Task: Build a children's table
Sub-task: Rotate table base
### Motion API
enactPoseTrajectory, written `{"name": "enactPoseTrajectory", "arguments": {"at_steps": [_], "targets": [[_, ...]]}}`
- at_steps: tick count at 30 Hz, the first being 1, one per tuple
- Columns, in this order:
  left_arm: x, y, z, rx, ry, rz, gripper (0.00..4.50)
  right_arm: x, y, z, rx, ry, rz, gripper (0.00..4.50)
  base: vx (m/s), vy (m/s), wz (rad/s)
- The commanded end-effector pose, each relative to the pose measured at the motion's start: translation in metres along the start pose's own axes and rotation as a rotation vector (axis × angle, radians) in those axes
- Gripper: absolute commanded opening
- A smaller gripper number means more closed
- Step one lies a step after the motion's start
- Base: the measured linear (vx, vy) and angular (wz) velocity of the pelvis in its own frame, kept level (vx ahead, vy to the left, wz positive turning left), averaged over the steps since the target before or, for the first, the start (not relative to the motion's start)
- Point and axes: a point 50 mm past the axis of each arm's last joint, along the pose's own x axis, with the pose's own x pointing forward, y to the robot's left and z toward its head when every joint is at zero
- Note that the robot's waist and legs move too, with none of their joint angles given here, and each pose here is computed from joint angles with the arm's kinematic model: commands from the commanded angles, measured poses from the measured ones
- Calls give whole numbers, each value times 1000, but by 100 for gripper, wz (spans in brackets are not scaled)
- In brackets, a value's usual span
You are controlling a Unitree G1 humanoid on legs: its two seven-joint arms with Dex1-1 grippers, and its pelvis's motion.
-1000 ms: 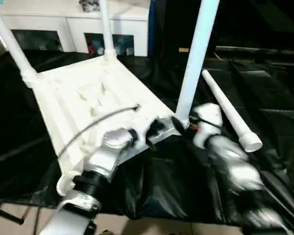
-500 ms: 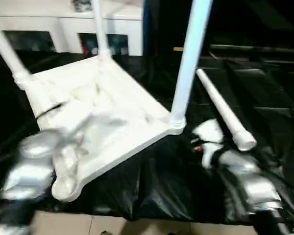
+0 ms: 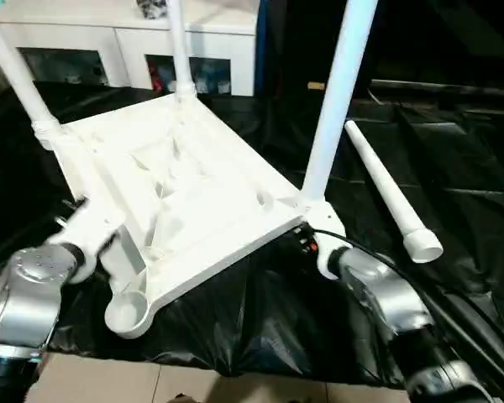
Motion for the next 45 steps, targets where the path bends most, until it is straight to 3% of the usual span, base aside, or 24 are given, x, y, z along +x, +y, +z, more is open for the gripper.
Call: {"name": "enactPoseTrajectory", "arguments": {"at_steps": [1,5,7,9,12,15,16,23,27,28,33,35,41,42,43,45], "targets": [[0,-12,-4,63,49,-160,0,7,-1,8,-14,-17,-20,257,0,0,0],[-2,-22,2,60,30,-293,0,14,-2,13,8,-27,-33,235,0,0,0],[-6,-34,6,99,11,-431,0,17,-2,15,6,-25,-33,213,0,0,0],[-16,-55,12,155,-17,-655,0,22,1,19,-6,-37,-14,205,0,0,0],[-15,-62,19,168,-43,-704,0,24,3,22,-10,-40,2,169,0,0,0],[-11,-70,30,168,-82,-732,0,28,5,24,-20,-46,15,169,0,0,0],[-9,-78,40,169,-124,-765,0,31,7,27,-21,-53,29,135,0,0,0],[9,-91,62,192,-202,-689,0,37,12,32,-43,-60,36,82,0,0,0],[30,-82,72,177,-240,-510,0,38,6,33,-31,-62,-37,43,0,0,0],[37,-73,74,175,-244,-428,0,35,-4,34,-21,-81,-97,39,0,0,0],[43,-63,75,164,-259,-353,0,27,-20,39,11,-124,-159,39,0,0,0],[39,-63,82,105,-329,-382,0,15,-38,42,49,-137,-207,39,0,0,0],[25,-68,90,75,-438,-479,0,1,-53,50,94,-160,-196,75,0,0,0],[21,-68,94,46,-479,-494,0,-5,-63,52,81,-152,-220,75,0,0,0],[18,-69,96,24,-499,-506,33,-8,-70,54,66,-142,-241,96,0,0,0],[13,-71,103,-29,-544,-527,41,-22,-102,61,40,-96,-357,110,0,0,0]]}}
